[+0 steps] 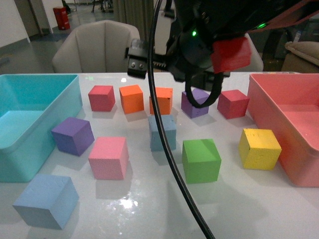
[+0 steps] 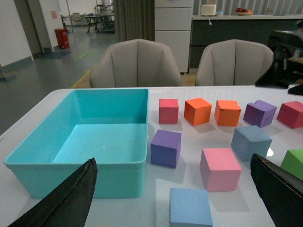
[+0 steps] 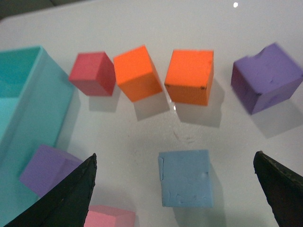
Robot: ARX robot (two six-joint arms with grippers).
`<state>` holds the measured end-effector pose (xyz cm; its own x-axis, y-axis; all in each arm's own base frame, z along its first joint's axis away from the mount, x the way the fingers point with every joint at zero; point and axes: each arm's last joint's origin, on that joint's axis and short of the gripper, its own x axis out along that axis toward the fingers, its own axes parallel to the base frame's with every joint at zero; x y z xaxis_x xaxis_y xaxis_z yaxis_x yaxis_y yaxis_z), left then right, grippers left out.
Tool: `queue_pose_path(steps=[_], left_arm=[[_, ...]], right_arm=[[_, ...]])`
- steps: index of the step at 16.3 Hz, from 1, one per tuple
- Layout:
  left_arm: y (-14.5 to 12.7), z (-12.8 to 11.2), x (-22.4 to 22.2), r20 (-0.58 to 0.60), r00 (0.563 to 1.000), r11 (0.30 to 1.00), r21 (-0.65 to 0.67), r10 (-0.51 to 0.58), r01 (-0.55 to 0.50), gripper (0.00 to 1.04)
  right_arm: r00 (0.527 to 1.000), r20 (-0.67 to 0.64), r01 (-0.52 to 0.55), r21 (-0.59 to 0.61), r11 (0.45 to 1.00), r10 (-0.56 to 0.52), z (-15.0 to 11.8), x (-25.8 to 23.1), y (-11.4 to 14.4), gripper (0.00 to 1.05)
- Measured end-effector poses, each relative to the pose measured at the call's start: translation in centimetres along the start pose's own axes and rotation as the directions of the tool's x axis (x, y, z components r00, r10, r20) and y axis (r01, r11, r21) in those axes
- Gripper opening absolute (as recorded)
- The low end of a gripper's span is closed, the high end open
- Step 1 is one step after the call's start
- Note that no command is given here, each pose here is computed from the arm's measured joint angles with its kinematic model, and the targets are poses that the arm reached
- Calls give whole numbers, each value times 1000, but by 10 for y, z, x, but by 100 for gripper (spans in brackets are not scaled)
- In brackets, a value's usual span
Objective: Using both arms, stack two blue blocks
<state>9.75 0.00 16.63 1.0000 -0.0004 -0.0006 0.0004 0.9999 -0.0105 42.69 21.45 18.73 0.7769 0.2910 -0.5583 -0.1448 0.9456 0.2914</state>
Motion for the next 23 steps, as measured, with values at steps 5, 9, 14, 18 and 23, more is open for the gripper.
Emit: queue_pose_path(steps=[5, 9, 14, 18, 23], left_arm=[[0, 0, 0, 0, 1000, 1000, 0, 0, 0, 98], [0, 0, 0, 0, 1000, 1000, 0, 1, -1, 98], [0, 0, 0, 0, 1000, 1000, 0, 0, 0, 98], [0, 0, 0, 0, 1000, 1000, 0, 0, 0, 98], [0, 0, 0, 0, 1000, 1000, 0, 0, 0, 98]], right_arm=[[930, 368, 34, -19, 999, -25, -29, -176, -47, 98], [922, 387, 51, -48, 998, -29, -49, -197, -59, 98], [818, 547, 295, -132, 946, -178, -108, -273, -127, 45], [772, 623, 278, -147, 949, -130, -136, -304, -144, 2], [776, 614, 288, -142, 947, -144, -158, -302, -158, 2]])
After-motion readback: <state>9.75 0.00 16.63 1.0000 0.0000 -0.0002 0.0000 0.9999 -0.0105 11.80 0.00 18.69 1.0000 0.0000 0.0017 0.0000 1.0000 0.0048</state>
